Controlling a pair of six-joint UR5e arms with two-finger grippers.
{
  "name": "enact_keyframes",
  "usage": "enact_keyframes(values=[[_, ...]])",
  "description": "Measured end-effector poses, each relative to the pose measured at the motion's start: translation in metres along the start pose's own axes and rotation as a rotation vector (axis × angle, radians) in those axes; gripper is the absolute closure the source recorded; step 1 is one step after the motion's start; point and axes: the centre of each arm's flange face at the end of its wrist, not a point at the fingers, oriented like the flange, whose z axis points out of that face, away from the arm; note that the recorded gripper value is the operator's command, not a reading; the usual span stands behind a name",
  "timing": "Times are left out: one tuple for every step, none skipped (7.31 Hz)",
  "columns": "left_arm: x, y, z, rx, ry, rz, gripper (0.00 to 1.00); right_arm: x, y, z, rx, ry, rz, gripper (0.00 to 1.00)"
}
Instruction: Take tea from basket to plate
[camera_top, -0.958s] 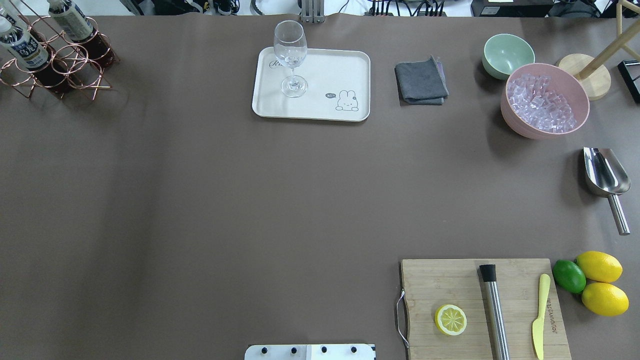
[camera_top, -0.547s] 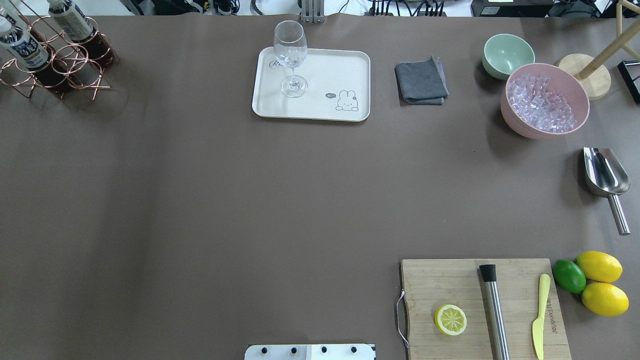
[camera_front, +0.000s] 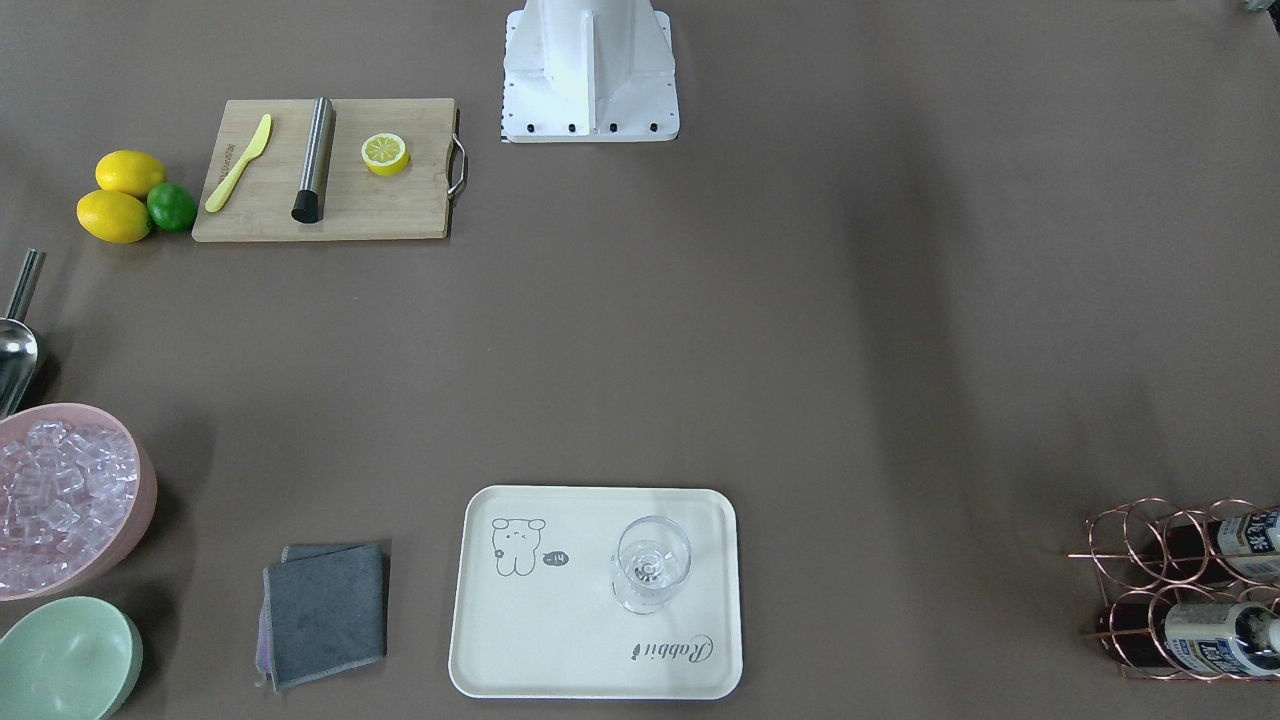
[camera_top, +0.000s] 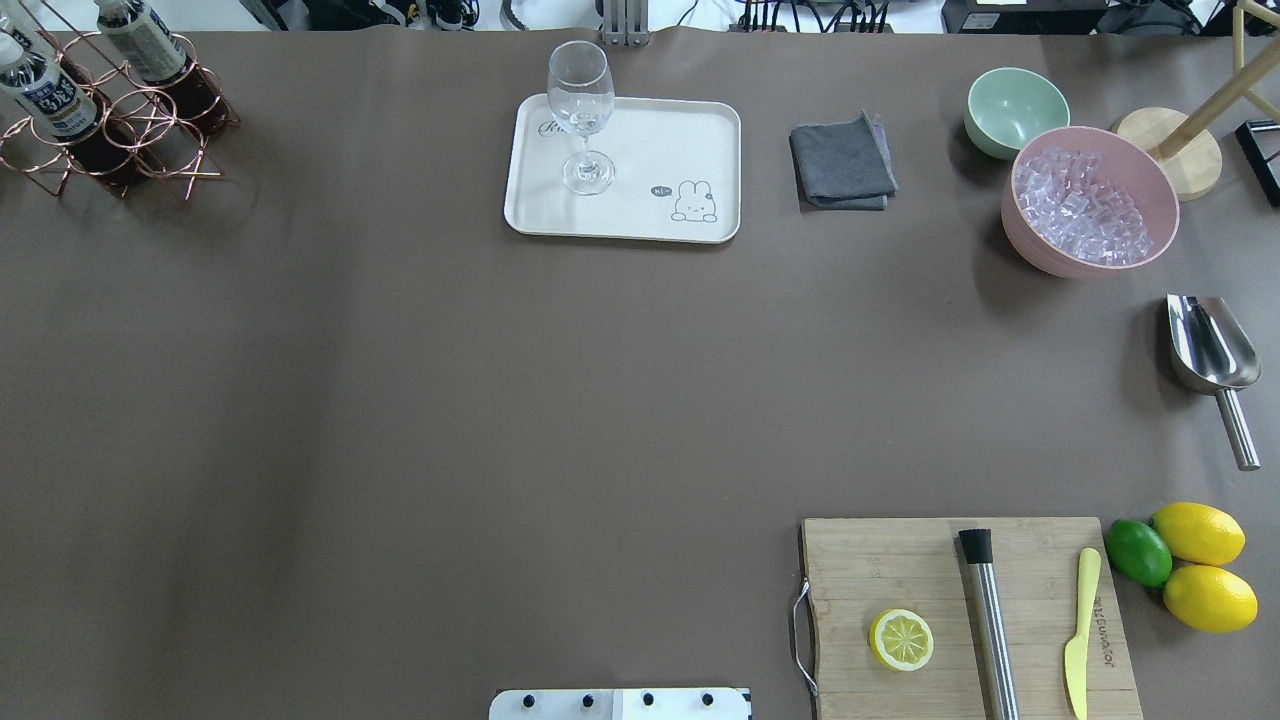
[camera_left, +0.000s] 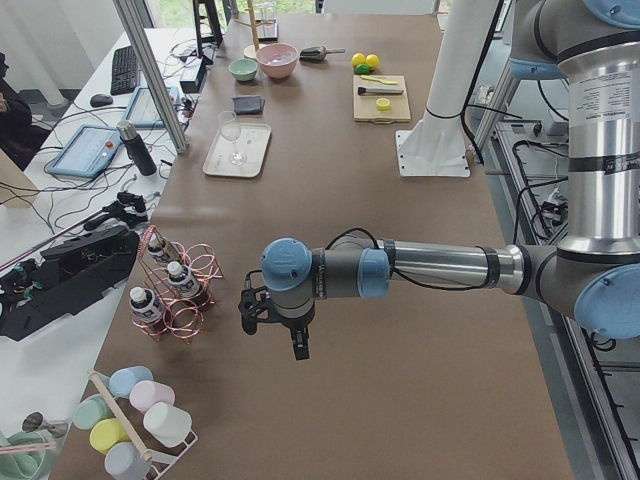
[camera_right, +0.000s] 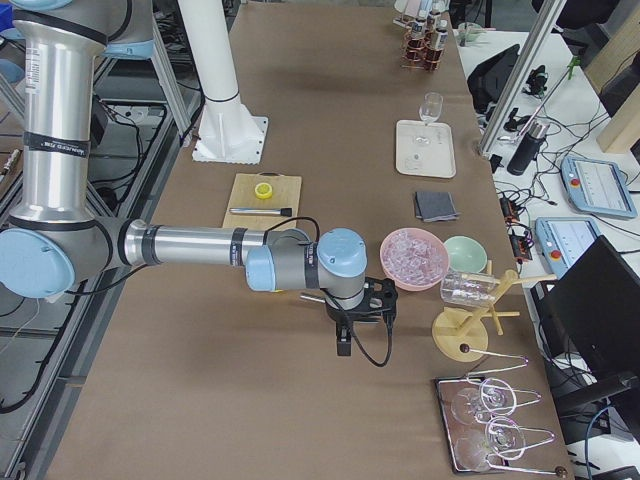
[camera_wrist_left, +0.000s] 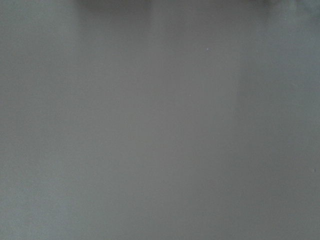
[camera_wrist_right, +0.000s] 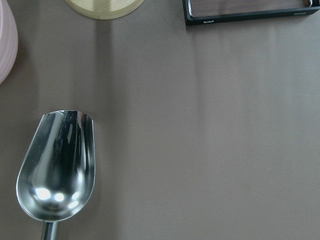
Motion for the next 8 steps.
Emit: enact_keyframes(values=[[0.011,-0.012,-0.008,0.019,0.005,-0.133,0.02,-0.006,-0.002,-0.006,0.012,-0.005,-0.009,0.00],[0.023,-0.031,-0.016,0.038,0.013,-0.291,0.02,-0.016,-0.004,-0.015,0.029,-0.011,-0.026,0.00],[0.038,-0.051,-0.027,0.056,0.024,-0.419,0.02,-0.028,-0.005,-0.023,0.042,-0.029,-0.047,0.00],[0.055,-0.075,-0.039,0.076,0.037,-0.523,0.02,-0.040,-0.007,-0.027,0.046,-0.055,-0.067,0.00],[0.072,-0.103,-0.050,0.098,0.055,-0.620,0.02,-0.054,-0.011,-0.030,0.049,-0.090,-0.090,0.00],[0.088,-0.132,-0.059,0.126,0.083,-0.715,0.02,-0.073,-0.020,-0.038,0.059,-0.139,-0.123,0.00],[0.100,-0.157,-0.064,0.159,0.123,-0.808,0.02,-0.097,-0.034,-0.047,0.073,-0.178,-0.169,0.00],[0.111,-0.179,-0.062,0.189,0.168,-0.889,0.03,-0.129,-0.050,-0.057,0.090,-0.203,-0.233,0.00]])
